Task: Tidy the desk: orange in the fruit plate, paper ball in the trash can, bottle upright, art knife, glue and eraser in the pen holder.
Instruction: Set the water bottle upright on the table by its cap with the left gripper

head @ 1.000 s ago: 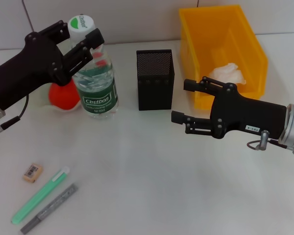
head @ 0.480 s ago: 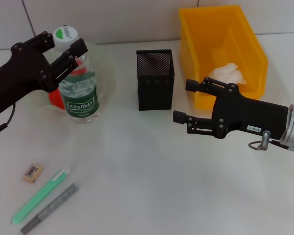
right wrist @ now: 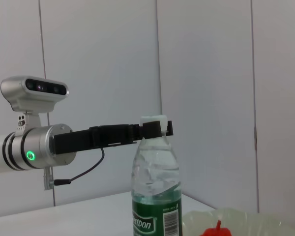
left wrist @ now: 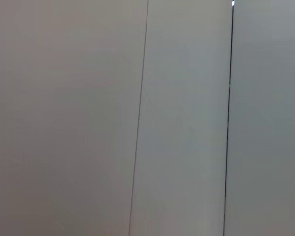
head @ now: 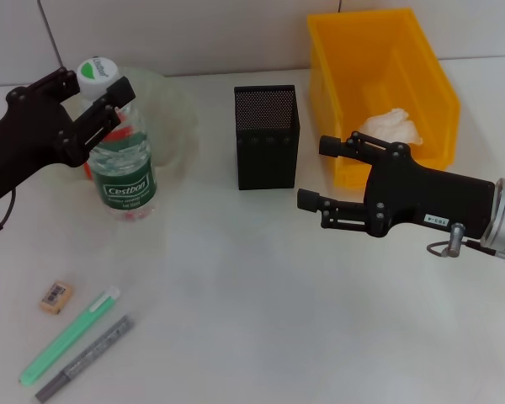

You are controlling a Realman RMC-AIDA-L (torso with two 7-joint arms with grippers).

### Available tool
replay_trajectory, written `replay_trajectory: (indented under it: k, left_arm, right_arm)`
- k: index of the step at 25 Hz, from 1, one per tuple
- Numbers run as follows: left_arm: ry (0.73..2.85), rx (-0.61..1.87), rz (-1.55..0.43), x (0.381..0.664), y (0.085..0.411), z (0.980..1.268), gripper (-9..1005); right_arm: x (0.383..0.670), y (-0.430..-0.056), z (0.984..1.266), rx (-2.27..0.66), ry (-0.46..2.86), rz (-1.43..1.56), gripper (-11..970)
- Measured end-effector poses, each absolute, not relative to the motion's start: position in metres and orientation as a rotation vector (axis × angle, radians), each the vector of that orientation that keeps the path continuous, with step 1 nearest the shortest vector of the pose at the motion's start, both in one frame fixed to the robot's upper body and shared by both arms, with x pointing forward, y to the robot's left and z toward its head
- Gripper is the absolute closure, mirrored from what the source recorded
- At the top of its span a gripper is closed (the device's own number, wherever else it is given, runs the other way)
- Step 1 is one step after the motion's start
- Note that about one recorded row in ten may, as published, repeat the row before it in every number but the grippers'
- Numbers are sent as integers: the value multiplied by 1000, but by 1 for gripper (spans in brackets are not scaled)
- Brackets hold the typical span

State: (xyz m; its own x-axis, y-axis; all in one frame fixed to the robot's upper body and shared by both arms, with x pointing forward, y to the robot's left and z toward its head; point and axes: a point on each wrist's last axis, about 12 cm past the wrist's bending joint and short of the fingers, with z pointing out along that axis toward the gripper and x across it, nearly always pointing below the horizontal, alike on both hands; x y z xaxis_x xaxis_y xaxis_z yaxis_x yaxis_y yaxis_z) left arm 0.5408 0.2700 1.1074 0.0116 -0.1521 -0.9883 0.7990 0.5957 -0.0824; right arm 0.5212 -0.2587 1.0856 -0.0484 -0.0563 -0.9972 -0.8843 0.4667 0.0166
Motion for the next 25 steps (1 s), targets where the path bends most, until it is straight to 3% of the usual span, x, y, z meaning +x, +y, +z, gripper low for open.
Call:
replay_trajectory:
  k: [25]
  left_arm:
    - [1425, 504, -727, 531, 290, 1085, 562]
  right_arm:
    - [522, -258, 1087, -866, 1477, 844, 124]
